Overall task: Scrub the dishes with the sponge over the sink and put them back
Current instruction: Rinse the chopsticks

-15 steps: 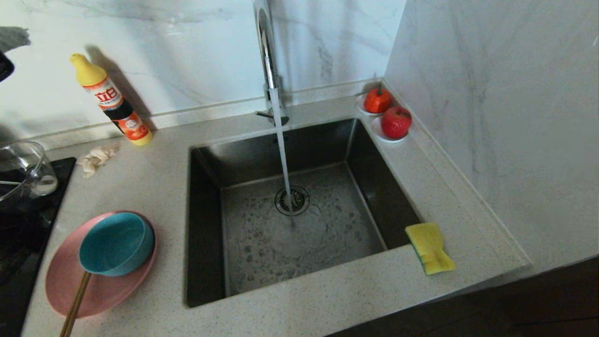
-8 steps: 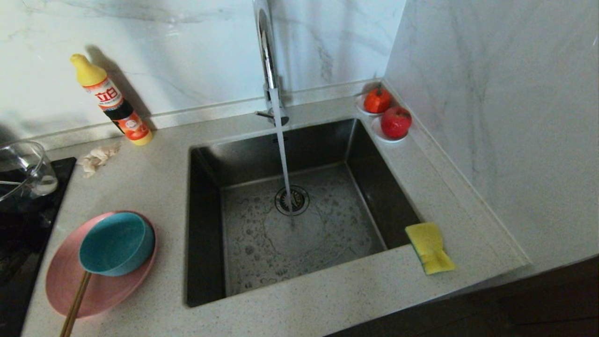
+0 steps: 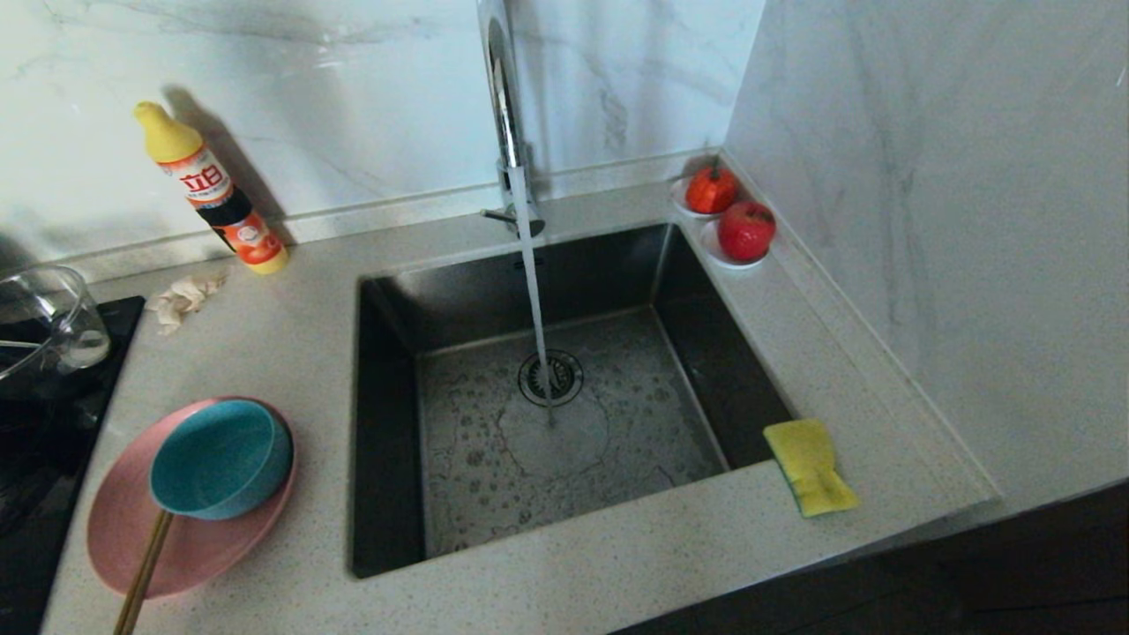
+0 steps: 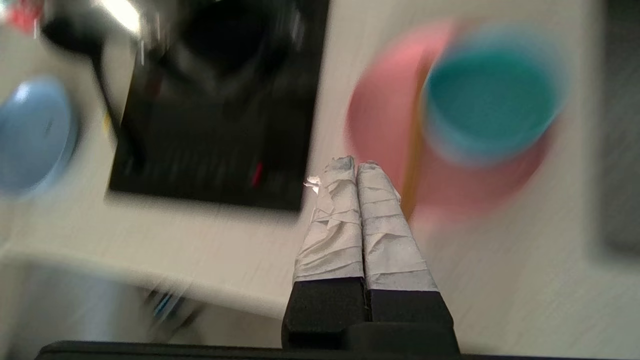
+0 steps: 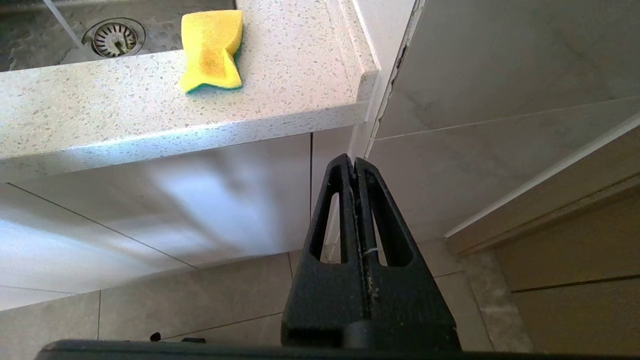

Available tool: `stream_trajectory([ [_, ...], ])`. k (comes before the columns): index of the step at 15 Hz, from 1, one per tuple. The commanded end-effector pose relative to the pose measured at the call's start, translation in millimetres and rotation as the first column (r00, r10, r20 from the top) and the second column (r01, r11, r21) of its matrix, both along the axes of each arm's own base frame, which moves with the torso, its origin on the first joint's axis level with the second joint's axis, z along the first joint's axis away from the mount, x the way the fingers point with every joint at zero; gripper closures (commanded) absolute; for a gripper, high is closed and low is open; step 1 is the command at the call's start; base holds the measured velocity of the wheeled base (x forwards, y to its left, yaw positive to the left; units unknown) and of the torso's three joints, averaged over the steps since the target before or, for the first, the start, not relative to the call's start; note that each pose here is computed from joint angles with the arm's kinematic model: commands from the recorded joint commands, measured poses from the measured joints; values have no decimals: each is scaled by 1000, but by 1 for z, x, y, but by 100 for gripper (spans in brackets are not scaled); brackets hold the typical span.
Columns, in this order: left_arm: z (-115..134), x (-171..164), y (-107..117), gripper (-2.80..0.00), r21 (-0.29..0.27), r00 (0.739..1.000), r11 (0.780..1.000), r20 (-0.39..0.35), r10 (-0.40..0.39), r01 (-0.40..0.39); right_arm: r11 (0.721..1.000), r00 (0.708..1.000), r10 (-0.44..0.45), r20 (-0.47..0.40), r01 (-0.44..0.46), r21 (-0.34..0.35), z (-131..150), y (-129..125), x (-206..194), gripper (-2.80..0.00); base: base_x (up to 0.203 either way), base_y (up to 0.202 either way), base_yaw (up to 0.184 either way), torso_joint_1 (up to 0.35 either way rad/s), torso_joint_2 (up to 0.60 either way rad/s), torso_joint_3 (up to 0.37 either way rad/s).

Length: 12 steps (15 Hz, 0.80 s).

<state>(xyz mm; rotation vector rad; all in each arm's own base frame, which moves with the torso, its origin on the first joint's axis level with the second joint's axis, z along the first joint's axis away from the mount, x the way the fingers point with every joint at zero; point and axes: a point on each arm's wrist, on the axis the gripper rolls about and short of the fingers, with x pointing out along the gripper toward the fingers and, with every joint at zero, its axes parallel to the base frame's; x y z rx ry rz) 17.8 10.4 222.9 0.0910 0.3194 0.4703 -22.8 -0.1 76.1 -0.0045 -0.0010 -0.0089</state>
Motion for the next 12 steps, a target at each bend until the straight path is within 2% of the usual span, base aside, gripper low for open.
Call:
stream_trajectory([
  [1,-17,1,0,0,4,997,1000,-74,12,-12,1000,1000,0,-1,0,0,0,0,0,0,0,0,0,0,0,0],
  [3,-24,10,0,0,0,991,1000,-129,18,-18,1000,1000,0,-1,0,0,0,0,0,0,0,0,0,0,0,0],
  [5,-22,19,0,0,-22,988,999,-156,21,-25,1000,1000,0,0,0,0,0,0,0,0,0,0,0,0,0,0],
  [7,-23,37,-2,0,-57,976,998,-217,1,-14,1000,1000,0,1,0,0,0,0,0,0,0,0,0,0,0,0],
  [10,-19,66,-5,0,-177,952,984,-300,-64,10,1000,1000,0,-1,0,0,0,0,0,0,0,0,0,0,0,0],
  [11,-12,68,-6,0,-229,946,973,-309,-100,28,1000,1000,0,1,0,0,0,0,0,0,0,0,0,0,0,0],
  [12,-10,70,-5,0,-281,929,959,-345,-137,38,1000,1000,0,-1,0,0,0,0,0,0,0,0,0,0,0,0],
])
